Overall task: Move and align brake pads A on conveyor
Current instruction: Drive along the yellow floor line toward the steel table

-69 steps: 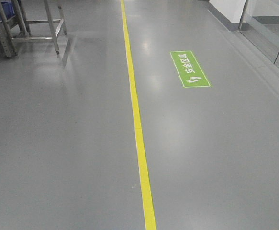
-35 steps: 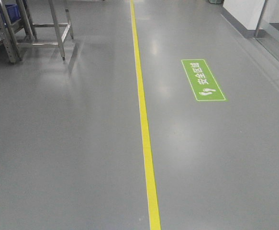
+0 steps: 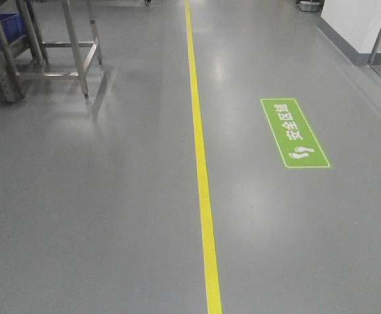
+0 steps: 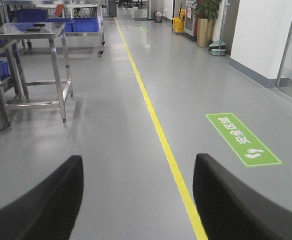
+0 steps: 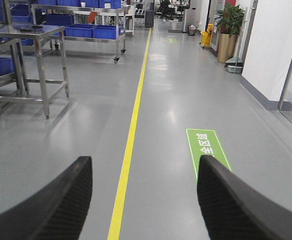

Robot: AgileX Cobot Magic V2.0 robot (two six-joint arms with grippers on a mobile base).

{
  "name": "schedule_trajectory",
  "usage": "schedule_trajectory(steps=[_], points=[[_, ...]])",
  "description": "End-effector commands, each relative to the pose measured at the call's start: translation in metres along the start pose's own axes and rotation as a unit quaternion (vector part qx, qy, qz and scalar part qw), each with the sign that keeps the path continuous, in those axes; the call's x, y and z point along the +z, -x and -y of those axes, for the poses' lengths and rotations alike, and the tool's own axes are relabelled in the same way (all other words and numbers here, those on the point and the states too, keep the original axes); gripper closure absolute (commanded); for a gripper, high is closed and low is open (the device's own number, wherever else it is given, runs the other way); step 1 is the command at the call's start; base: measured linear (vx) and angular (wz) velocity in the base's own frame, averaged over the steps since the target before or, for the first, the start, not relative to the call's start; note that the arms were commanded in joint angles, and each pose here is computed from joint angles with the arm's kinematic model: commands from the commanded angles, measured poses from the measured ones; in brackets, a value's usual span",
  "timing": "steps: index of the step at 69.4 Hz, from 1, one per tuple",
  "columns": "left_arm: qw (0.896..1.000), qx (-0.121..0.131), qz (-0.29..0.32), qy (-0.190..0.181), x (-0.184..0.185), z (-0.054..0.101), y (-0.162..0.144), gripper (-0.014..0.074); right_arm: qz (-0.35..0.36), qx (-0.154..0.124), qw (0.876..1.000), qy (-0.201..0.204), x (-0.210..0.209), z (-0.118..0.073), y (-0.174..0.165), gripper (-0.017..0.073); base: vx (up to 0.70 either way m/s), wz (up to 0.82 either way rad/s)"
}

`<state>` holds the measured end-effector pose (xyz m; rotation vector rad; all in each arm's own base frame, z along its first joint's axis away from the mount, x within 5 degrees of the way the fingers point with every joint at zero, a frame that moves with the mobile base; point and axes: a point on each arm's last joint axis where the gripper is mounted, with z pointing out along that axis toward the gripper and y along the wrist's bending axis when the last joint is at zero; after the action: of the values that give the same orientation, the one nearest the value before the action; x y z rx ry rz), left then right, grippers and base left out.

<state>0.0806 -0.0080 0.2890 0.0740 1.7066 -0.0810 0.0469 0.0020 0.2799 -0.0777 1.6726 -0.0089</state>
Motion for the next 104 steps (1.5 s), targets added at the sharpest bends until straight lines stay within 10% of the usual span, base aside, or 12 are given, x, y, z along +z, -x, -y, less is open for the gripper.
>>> schedule_trajectory(steps=[1, 104], points=[[0.999, -0.004, 0.045, -0.003, -0.0011, 0.0004, 0.0145, 0.0132, 0.042, -0.007, 0.999, -0.007, -0.0004, 0.0013, 0.0147, 0.0125, 0.6, -0.04], [0.999, -0.004, 0.045, -0.003, -0.0011, 0.0004, 0.0144, 0.0132, 0.042, -0.007, 0.999, -0.007, -0.0004, 0.0013, 0.0147, 0.0125, 0.71, -0.01]])
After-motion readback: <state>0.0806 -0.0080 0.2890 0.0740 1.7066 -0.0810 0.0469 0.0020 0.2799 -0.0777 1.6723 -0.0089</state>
